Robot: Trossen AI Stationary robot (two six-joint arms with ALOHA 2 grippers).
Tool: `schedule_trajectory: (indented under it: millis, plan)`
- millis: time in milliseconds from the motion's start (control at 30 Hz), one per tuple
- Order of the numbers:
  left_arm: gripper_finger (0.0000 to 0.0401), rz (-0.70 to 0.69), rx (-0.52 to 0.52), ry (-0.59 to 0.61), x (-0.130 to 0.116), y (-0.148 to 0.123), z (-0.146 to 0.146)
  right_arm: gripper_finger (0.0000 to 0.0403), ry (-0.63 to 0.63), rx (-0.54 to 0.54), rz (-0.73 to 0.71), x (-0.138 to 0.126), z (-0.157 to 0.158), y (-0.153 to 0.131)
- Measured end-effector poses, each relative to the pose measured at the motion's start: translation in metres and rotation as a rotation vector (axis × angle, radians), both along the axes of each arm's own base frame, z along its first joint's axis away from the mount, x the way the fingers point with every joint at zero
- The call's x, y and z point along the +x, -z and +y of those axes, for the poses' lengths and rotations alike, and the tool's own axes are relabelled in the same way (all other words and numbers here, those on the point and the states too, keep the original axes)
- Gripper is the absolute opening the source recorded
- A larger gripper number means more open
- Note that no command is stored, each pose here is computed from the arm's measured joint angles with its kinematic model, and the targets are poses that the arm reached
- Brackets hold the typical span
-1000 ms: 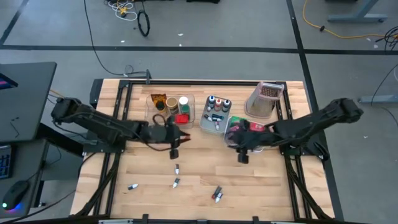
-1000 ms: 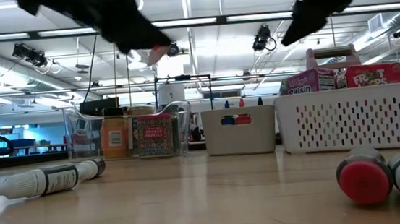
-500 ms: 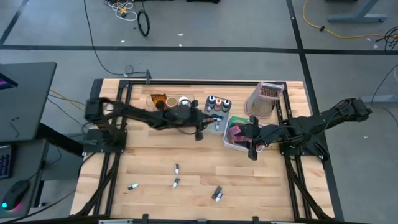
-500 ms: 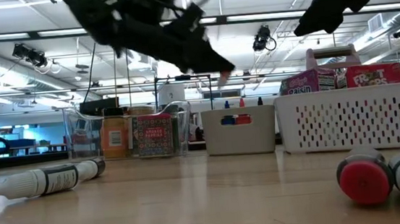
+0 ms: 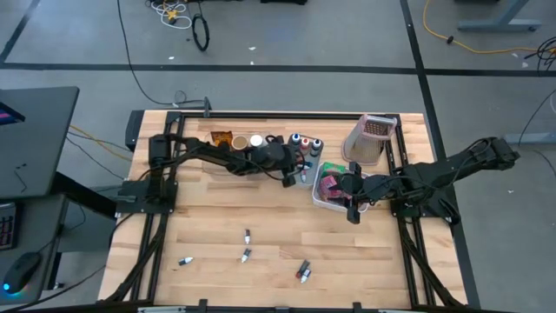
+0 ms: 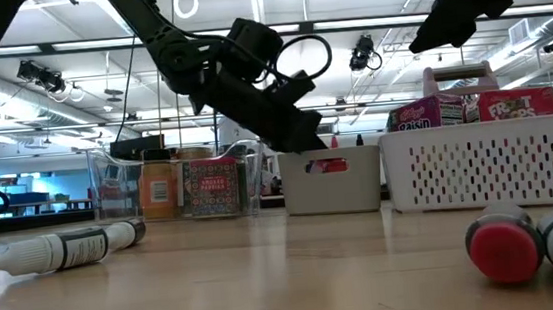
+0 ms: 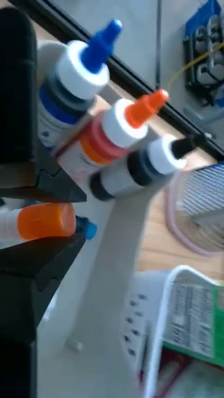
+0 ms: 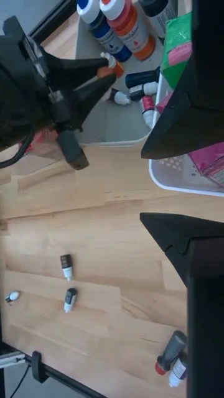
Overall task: Pick & Place Kitchen Items
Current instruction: Put the small yellow food coloring into the gray bin, then put the small orange transparent food coloring into the gray bin
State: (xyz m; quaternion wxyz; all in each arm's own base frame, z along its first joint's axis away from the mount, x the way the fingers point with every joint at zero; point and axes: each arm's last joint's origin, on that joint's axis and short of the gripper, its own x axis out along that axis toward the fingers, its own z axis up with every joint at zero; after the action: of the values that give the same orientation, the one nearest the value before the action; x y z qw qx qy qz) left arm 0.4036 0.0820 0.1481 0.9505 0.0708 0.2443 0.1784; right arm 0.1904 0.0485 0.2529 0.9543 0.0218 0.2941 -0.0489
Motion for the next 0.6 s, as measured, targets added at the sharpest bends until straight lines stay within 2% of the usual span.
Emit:
schedule_trajectory:
  millis: [100, 300, 600]
  plan:
    - [0.0093, 0.013, 0.027, -0.027, -0.0007, 0.0004, 0.0009, 0.016, 0.0, 0.0, 0.0, 0.0, 0.0, 0.0]
    - [0.01, 0.032, 0.014, -0.021, -0.0015, 0.0022, 0.0005, 0.016, 0.0, 0.0, -0.002, 0.0001, 0.0, -0.0001]
    - [0.0162, 0.033, 0.007, -0.017, -0.0015, 0.0021, -0.0007, 0.016, 0.0, 0.003, -0.012, 0.0008, 0.0002, -0.001]
